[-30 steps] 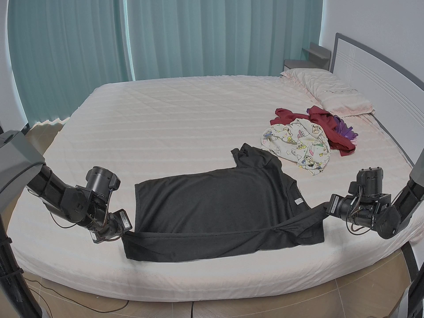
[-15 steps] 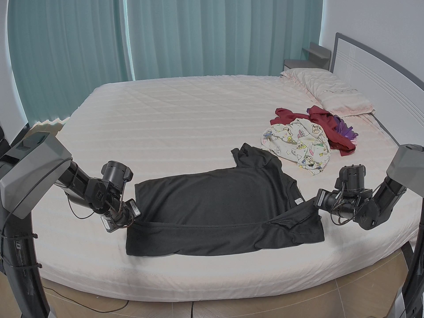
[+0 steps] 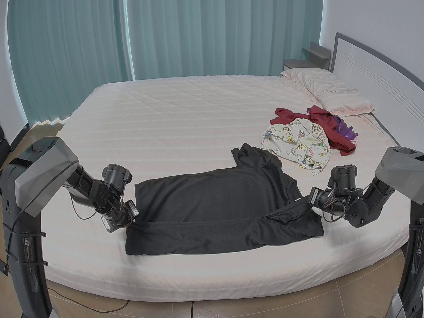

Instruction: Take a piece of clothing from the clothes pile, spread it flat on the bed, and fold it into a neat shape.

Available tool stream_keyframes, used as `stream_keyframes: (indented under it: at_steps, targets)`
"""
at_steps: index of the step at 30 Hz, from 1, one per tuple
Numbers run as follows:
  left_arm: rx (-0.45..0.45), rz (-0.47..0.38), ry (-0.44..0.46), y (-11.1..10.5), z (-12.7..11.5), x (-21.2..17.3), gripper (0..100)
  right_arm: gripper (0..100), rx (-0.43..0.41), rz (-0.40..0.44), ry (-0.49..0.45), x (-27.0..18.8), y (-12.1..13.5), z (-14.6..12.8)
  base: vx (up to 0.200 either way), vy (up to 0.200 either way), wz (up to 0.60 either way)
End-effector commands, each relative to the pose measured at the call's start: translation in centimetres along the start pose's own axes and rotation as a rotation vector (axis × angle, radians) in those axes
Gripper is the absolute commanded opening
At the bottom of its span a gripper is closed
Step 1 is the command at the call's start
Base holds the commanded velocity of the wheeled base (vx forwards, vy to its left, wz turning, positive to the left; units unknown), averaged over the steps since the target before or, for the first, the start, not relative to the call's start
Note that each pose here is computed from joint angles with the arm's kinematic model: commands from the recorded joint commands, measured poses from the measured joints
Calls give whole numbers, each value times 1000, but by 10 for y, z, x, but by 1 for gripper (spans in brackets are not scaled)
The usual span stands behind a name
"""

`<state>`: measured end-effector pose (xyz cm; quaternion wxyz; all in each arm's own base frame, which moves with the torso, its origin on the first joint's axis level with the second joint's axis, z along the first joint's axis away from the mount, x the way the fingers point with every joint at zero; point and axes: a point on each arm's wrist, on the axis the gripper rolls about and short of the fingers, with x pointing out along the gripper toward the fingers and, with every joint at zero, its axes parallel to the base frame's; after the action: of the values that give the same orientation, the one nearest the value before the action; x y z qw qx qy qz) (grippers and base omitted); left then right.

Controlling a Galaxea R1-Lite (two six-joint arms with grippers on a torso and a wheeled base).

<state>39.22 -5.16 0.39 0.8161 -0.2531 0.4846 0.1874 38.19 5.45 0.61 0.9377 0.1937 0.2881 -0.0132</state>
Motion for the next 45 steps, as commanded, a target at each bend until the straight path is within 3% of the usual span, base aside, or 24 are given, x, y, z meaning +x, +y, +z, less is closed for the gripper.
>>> stream_keyframes:
  at_steps: [1,7,8,10,11,20,21,23,30,34,38,45]
  targets:
    - [-2,2,0,-2,2,8,0,0,5,2,-7,10,0,-1,0,0,0]
    - [0,20,21,-5,3,15,0,0,23,9,-13,16,3,-1,0,0,0]
    - [0,19,20,-5,3,14,100,0,31,11,-12,17,3,-1,0,0,0]
    - [0,23,24,-5,3,17,100,0,45,9,-8,20,3,-2,0,0,0]
    - [0,22,23,-5,3,16,100,100,47,7,-7,21,2,-2,0,0,0]
    - [-26,32,59,8,5,11,100,100,172,5,-22,16,-1,5,0,0,0]
    - [-57,-9,129,17,5,-4,100,100,228,4,-49,7,-5,17,0,0,0]
    - [-102,-56,167,25,5,-20,100,100,287,4,-51,-4,-3,23,0,0,0]
    - [-249,-187,210,37,1,-64,100,100,550,-24,45,-22,15,24,0,0,0]
    - [-282,-212,206,32,-8,-59,100,100,551,-43,58,-14,13,17,0,0,0]
    - [-243,-224,211,27,-32,-46,100,100,526,-55,71,-7,12,12,0,0,0]
    - [-235,-241,166,30,-41,-43,100,100,480,-84,102,27,4,-6,0,0,0]
